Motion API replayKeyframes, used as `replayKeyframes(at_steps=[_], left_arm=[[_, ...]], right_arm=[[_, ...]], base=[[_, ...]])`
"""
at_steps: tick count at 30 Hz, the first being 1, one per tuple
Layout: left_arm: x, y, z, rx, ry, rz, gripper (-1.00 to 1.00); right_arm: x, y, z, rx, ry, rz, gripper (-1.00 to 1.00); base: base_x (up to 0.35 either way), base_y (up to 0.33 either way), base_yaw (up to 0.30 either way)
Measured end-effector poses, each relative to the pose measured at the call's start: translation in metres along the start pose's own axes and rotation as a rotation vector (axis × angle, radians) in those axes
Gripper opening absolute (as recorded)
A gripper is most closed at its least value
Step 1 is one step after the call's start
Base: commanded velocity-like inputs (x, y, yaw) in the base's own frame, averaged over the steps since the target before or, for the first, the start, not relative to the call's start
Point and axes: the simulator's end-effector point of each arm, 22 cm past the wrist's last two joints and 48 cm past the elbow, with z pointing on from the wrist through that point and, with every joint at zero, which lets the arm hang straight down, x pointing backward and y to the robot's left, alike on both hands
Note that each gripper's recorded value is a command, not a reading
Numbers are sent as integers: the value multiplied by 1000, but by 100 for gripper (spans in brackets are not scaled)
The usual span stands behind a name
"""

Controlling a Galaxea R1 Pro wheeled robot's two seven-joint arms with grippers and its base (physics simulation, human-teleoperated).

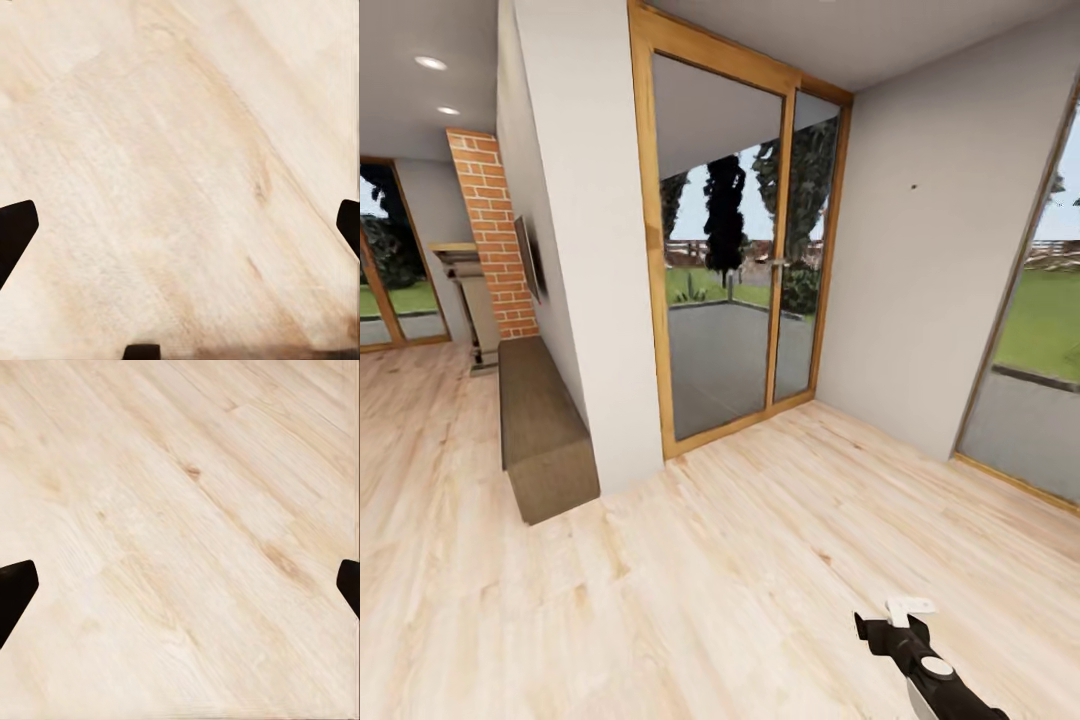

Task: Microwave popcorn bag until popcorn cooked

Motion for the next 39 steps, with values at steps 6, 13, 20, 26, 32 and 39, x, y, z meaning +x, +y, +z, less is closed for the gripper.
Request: replayKeyframes(at_steps=[6, 13, 20, 26, 32, 39], left_arm=[[2, -3, -1, 4, 2, -1, 100], [5, -3, -2, 3, 6, -5, 100], [17, -4, -4, 3, 20, -10, 100], [21, -4, -5, 4, 25, -7, 100], [22, -4, -5, 4, 28, -9, 100], [22, -4, -5, 3, 28, -10, 100]], right_arm=[[-1, 0, -1, -1, -3, -1, 100], [-8, -35, -2, 47, -18, 1, 100], [-12, -83, -6, 125, -29, 81, 100], [-11, -84, -6, 128, -27, 83, 100], [-11, -90, -7, 135, -27, 80, 100], [-10, -90, -6, 139, -23, 81, 100]], base=[[0, 0, -294], [0, 0, -294], [0, 0, -297], [0, 0, -299], [151, -77, -275], [55, -30, -191]])
